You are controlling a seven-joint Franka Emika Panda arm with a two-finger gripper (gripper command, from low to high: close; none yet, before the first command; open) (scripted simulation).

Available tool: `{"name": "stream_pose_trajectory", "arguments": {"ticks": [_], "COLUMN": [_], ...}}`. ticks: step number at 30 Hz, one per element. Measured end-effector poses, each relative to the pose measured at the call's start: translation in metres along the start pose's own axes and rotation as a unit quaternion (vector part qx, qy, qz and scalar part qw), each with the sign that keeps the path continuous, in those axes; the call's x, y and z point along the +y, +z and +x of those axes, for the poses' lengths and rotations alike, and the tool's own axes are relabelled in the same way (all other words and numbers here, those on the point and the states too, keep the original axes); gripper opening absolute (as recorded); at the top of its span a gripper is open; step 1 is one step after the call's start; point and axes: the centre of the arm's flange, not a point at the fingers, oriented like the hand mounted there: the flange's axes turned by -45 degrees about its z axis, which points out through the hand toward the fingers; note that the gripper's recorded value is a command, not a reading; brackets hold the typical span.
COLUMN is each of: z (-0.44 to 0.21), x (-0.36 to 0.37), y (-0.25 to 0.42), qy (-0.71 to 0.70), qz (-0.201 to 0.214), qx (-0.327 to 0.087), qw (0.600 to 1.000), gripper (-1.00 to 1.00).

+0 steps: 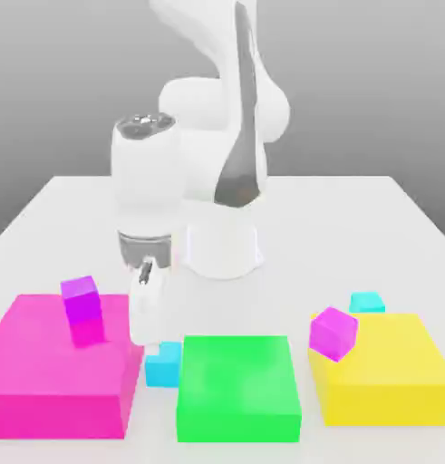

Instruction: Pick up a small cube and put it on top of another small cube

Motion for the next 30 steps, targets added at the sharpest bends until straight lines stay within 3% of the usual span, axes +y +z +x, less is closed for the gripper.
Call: {"name": "stream_pose_trajectory", "arguments": {"ticks": [5,6,13,22,25,30], "z": [-0.002,-0.002,-0.002,0.002,0.037,0.094], "x": [0.002,0.003,0.003,-0.011,-0.025,-0.003], "y": [0.044,0.052,0.054,-0.022,-0.066,-0.123], "qy": [0.003,0.003,0.003,-0.006,-0.003,0.005], "qz": [-0.002,-0.003,-0.002,0.012,0.034,0.031], "qx": [-0.001,-0.001,-0.001,-0.001,-0.005,-0.005], "qw": [1.0,1.0,1.0,1.0,0.999,0.999], "gripper": [0.0,-1.0,-1.0,-1.0,-1.0,-1.0]}}
